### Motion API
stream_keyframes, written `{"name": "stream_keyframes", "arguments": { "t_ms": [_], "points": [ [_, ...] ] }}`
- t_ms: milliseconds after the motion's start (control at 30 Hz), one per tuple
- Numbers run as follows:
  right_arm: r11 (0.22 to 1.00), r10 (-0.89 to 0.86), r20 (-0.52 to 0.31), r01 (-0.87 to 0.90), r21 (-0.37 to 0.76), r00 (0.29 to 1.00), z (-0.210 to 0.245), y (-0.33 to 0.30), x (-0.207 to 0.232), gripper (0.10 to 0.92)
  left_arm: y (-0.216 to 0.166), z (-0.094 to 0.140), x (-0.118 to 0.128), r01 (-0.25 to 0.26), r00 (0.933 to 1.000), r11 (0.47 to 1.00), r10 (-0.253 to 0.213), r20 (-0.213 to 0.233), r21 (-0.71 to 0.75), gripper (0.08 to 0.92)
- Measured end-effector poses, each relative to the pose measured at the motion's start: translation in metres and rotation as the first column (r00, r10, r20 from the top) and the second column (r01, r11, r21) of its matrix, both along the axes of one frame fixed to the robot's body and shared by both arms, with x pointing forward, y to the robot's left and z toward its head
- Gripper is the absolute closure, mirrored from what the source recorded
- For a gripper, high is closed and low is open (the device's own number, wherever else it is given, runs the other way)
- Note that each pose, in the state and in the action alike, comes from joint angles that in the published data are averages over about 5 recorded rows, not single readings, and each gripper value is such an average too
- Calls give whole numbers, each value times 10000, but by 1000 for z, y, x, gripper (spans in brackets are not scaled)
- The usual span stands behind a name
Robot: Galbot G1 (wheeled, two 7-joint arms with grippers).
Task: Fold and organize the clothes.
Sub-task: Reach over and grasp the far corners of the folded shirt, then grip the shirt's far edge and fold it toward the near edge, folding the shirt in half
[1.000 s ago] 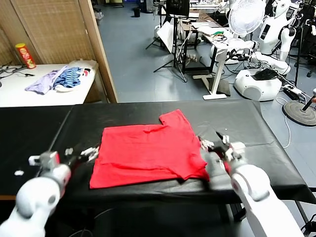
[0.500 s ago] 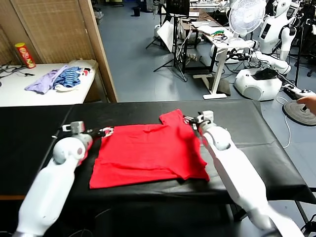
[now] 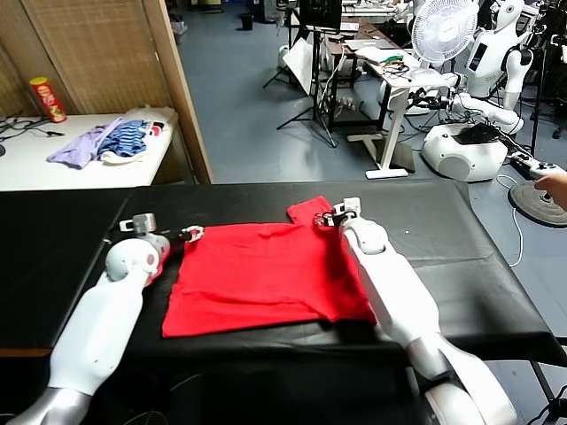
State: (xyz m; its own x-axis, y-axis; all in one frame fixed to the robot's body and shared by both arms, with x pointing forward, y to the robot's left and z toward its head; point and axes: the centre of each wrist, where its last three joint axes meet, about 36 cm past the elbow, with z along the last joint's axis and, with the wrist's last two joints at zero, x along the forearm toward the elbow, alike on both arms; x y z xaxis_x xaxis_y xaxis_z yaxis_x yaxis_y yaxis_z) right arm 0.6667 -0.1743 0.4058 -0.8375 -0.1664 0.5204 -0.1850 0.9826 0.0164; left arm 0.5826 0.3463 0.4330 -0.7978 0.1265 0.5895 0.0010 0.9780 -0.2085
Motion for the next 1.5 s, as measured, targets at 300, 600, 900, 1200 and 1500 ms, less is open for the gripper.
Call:
{"name": "stream_keyframes", "arguments": {
  "t_ms": [300,600,900,1200,1500],
  "points": [
    [9992,-108,718,80,390,9974,3,-13,-12,899,-2,1,0,99,9998,9999,-99,160,-27,870],
    [9894,203,1661,-438,1387,9859,34,-42,-63,899,0,20,-19,158,9964,9998,-169,826,141,871],
    [9887,415,1444,-615,1368,9886,57,-79,-139,899,0,50,-83,611,9847,9966,-692,1597,549,871],
    [9940,901,798,-946,546,9927,71,-90,-200,899,-2,62,-152,563,9797,9883,-821,1830,1419,871],
    [9914,1270,112,-1266,-339,9918,50,-83,-243,893,-18,44,-215,842,9868,9742,-1107,1179,2096,871]
  ]
}}
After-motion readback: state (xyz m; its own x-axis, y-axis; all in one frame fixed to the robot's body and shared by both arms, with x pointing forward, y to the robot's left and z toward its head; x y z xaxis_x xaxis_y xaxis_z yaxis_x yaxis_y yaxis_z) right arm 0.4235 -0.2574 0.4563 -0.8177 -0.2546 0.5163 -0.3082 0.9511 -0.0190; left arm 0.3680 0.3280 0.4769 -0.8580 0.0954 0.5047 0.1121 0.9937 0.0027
